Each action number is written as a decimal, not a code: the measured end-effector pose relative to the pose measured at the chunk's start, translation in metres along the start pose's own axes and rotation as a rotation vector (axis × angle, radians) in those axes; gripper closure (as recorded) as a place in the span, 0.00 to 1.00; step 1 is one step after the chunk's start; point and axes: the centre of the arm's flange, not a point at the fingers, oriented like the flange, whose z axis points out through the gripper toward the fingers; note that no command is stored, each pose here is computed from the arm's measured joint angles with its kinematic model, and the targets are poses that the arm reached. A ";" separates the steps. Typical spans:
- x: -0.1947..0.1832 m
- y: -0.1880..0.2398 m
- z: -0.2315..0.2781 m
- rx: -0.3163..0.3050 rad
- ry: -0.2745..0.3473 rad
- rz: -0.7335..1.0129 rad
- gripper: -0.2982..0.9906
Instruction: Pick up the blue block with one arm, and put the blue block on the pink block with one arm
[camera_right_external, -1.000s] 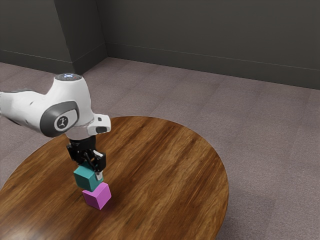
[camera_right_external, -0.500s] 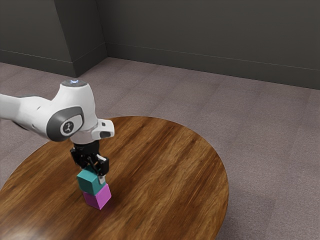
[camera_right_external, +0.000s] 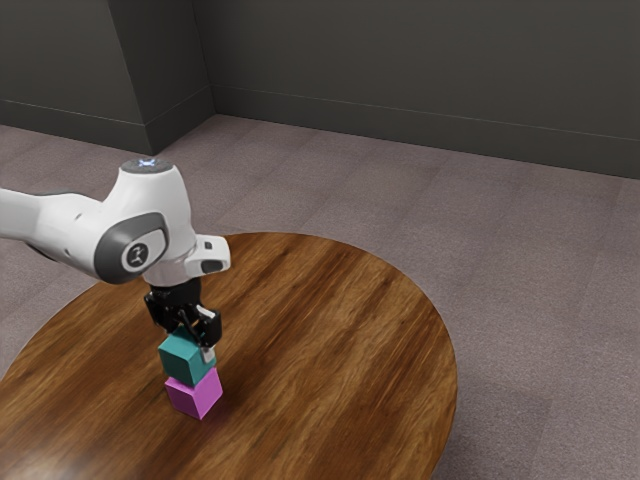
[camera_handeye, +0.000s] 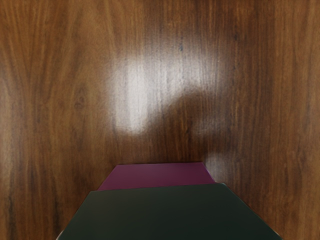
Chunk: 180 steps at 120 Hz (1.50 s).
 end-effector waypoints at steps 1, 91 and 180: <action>0.000 0.000 0.000 0.000 0.001 0.000 0.53; -0.008 0.000 0.002 -0.001 -0.004 -0.004 0.54; -0.006 0.001 0.017 -0.008 -0.029 -0.001 0.36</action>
